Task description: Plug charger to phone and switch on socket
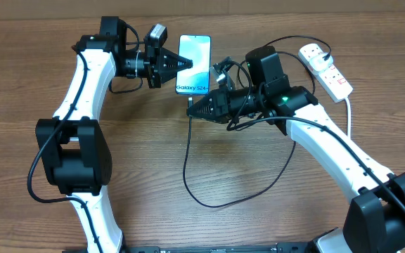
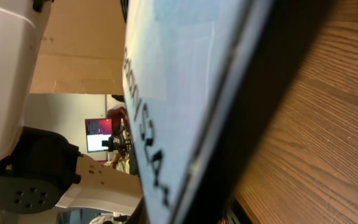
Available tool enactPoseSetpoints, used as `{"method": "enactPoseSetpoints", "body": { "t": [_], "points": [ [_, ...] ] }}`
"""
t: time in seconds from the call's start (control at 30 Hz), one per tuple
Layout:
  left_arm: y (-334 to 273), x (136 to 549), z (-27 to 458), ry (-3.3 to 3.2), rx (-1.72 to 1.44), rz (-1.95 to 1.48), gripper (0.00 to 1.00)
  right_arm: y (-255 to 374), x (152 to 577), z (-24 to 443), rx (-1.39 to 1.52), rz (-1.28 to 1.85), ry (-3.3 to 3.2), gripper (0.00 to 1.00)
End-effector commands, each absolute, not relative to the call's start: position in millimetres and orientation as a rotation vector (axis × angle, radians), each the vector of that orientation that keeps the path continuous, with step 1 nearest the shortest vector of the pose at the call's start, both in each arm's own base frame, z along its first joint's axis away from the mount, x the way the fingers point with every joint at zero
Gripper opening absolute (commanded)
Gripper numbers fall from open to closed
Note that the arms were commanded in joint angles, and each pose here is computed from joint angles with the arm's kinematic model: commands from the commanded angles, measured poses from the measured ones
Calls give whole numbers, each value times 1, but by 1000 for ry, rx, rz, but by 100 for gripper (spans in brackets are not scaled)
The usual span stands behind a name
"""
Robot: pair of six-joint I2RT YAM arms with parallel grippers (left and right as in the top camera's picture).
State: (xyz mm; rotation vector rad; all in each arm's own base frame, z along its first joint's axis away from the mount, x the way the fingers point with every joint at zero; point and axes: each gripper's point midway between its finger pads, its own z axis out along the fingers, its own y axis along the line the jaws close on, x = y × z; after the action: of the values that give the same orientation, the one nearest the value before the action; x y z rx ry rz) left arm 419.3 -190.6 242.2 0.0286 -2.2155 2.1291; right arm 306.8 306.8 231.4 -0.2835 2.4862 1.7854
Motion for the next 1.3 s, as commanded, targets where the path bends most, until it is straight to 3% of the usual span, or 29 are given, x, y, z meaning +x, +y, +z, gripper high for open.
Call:
{"method": "enactPoseSetpoints", "body": {
  "t": [0.0,1.27],
  "points": [
    [-191,419,261,-2171,-20,2194,4,301,306,236,-321,1850,2452,4],
    [-191,419,262,-2172,-23,2195,4,303,311,233,-305,1848,2450,4]
  ]
}}
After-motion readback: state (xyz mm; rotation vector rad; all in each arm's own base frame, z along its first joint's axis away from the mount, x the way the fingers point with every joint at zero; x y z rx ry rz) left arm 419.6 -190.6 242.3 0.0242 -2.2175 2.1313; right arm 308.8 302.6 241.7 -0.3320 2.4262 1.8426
